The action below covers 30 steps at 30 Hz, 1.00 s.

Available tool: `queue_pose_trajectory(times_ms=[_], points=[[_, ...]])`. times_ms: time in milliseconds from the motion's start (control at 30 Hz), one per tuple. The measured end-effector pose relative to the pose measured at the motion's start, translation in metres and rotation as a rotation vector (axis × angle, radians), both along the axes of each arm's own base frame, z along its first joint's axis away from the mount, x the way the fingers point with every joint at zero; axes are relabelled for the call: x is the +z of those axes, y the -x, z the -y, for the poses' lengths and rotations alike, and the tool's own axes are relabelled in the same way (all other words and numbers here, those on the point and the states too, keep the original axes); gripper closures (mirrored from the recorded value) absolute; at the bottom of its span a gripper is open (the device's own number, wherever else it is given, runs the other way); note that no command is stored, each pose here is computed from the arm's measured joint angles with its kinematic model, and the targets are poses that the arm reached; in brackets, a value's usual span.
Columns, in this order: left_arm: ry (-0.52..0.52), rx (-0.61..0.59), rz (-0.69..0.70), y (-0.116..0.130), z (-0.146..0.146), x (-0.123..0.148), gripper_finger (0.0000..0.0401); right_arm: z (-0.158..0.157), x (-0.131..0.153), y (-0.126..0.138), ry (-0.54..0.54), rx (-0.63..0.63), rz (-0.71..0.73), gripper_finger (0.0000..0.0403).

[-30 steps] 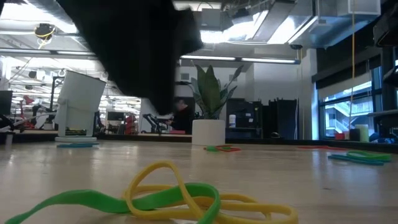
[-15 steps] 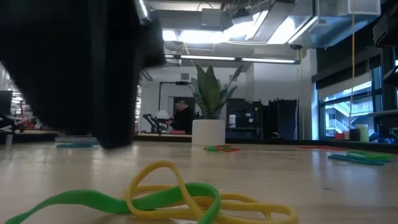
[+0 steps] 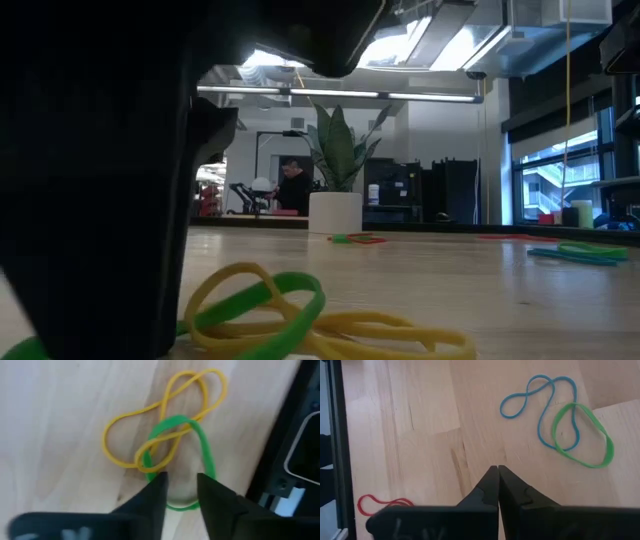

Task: Pick and place rubber bands into bin
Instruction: Put the green rubber band into the transparent bin

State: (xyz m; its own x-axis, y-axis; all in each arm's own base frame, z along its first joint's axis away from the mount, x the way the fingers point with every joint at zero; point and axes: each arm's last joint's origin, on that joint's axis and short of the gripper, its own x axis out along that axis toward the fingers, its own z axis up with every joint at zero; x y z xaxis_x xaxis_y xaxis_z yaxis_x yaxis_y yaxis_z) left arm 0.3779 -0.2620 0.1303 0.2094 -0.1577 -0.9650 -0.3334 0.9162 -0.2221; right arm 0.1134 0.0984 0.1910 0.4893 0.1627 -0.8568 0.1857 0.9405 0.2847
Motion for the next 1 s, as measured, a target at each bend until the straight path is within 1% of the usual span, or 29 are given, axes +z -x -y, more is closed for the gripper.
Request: queue_pose_trajectory(times_ms=[67, 133, 200, 300, 467, 567, 800, 900, 1000], points=[[-0.008, 0.013, -0.018, 0.002, -0.002, 0.001, 0.0331, 0.0, 0.0, 0.0, 0.005, 0.009, 0.002, 0.0402], [-0.021, 0.014, -0.038, 0.004, -0.003, 0.003, 0.0376, 0.0, 0.0, 0.0, 0.015, 0.015, 0.008, 0.0402], [-0.025, 0.016, -0.045, 0.007, -0.005, 0.008, 0.0392, 0.0, 0.0, 0.0, 0.022, 0.014, 0.014, 0.0402], [-0.027, 0.017, -0.054, 0.009, -0.008, 0.013, 0.0399, 0.0, 0.0, 0.0, 0.028, 0.014, 0.019, 0.0402], [-0.053, 0.043, -0.115, 0.016, -0.014, 0.02, 0.0399, 0.001, 0.0, -0.001, 0.036, 0.01, 0.025, 0.0402], [-0.055, 0.058, -0.123, 0.018, -0.015, 0.025, 0.0399, 0.001, 0.0, -0.001, 0.039, 0.012, 0.026, 0.0402], [-0.059, 0.086, -0.091, 0.018, -0.015, 0.033, 0.0399, 0.001, 0.0, -0.001, 0.039, 0.012, 0.025, 0.0402], [-0.06, 0.067, -0.084, 0.018, -0.016, 0.036, 0.0399, 0.001, 0.0, -0.001, 0.039, 0.011, 0.025, 0.0402], [-0.07, 0.074, -0.084, 0.02, -0.017, 0.039, 0.04, 0.001, 0.0, -0.001, 0.036, 0.008, 0.025, 0.0402]])
